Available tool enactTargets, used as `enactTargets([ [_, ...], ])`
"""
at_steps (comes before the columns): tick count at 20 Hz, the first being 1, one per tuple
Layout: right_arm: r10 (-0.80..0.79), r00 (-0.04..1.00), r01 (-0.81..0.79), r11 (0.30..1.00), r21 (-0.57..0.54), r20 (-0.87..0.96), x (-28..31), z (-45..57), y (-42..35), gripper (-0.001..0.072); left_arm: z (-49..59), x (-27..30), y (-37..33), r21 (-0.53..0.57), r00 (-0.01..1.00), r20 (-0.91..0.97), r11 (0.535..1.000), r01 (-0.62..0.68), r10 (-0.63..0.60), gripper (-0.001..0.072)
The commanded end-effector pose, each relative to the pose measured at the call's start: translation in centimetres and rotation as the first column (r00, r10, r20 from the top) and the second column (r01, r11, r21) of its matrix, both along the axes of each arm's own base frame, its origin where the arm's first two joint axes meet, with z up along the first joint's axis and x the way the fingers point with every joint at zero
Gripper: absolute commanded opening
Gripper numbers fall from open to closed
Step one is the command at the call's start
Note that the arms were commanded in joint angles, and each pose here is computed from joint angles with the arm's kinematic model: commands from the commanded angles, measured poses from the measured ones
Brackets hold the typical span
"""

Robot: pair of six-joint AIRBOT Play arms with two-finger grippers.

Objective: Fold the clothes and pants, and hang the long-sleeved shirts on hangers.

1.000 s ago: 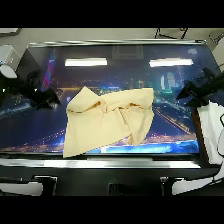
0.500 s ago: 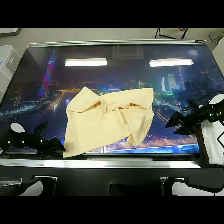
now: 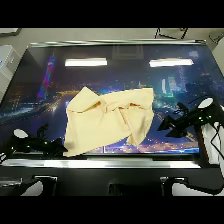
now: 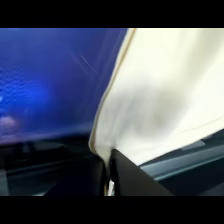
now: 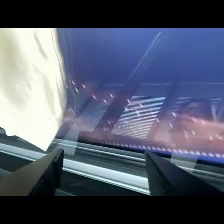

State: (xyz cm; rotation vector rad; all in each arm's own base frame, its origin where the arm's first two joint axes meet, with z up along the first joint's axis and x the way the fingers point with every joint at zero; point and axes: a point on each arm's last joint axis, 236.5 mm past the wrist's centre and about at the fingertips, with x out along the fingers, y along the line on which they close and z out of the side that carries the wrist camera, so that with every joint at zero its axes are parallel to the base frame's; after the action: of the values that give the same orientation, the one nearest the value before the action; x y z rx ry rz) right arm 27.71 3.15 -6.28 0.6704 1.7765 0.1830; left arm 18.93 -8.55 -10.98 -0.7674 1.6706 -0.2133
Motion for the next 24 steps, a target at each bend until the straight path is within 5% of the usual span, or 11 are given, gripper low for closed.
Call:
enactTargets([
  [1,0.007,1.000,-0.007,1.000,-0.007,0.019,-0.1,-2.5,3.5,0.0593,0.2,0.0,-0.5,-0.017,1.000,0.000,1.000,0.007,-0.007,0.0024],
  [9,0.023,0.999,-0.026,0.998,0.064,0.047,-0.6,-4.6,10.5,0.0559,2.0,2.2,-0.1,-0.011,0.998,0.066,1.000,0.024,-0.023,0.0024],
  [10,0.017,0.999,-0.019,0.998,0.057,0.038,-0.7,-4.9,10.8,0.0454,2.2,2.3,-0.1,-0.013,0.997,0.069,1.000,0.028,-0.027,0.0024],
  [12,0.027,0.998,-0.029,0.998,0.052,0.049,-0.5,-4.9,11.3,0.0037,2.7,2.7,-0.1,-0.015,0.996,0.079,0.999,0.036,-0.034,0.0024],
  [14,0.072,0.990,-0.077,0.996,0.038,0.118,0.9,-2.7,11.0,0.0032,4.5,4.7,0.4,0.001,0.988,0.147,0.999,0.041,-0.041,0.0024],
  [16,0.164,0.938,-0.144,0.986,-0.088,0.305,5.0,2.3,8.8,0.0032,9.6,9.4,1.6,0.055,0.944,0.327,0.998,0.034,-0.050,0.0023],
  [18,0.269,0.783,-0.107,0.947,-0.304,0.562,11.0,12.2,5.1,0.0032,19.7,15.2,3.3,0.134,0.806,0.588,0.991,-0.016,-0.066,0.0023],
  [20,0.345,0.514,0.133,0.872,-0.470,0.785,15.0,27.5,0.4,0.0032,34.8,18.7,4.9,0.183,0.536,0.840,0.973,-0.137,-0.083,0.0023],
  [23,0.441,0.051,0.532,0.747,-0.398,0.896,9.8,51.3,-4.9,0.0032,58.0,14.6,5.6,0.178,-0.005,0.982,0.925,-0.335,-0.191,0.0024],
  [24,0.452,-0.051,0.595,0.730,-0.337,0.890,6.4,56.0,-5.6,0.0032,62.5,12.0,5.5,0.170,-0.116,0.966,0.906,-0.387,-0.231,0.0024],
])
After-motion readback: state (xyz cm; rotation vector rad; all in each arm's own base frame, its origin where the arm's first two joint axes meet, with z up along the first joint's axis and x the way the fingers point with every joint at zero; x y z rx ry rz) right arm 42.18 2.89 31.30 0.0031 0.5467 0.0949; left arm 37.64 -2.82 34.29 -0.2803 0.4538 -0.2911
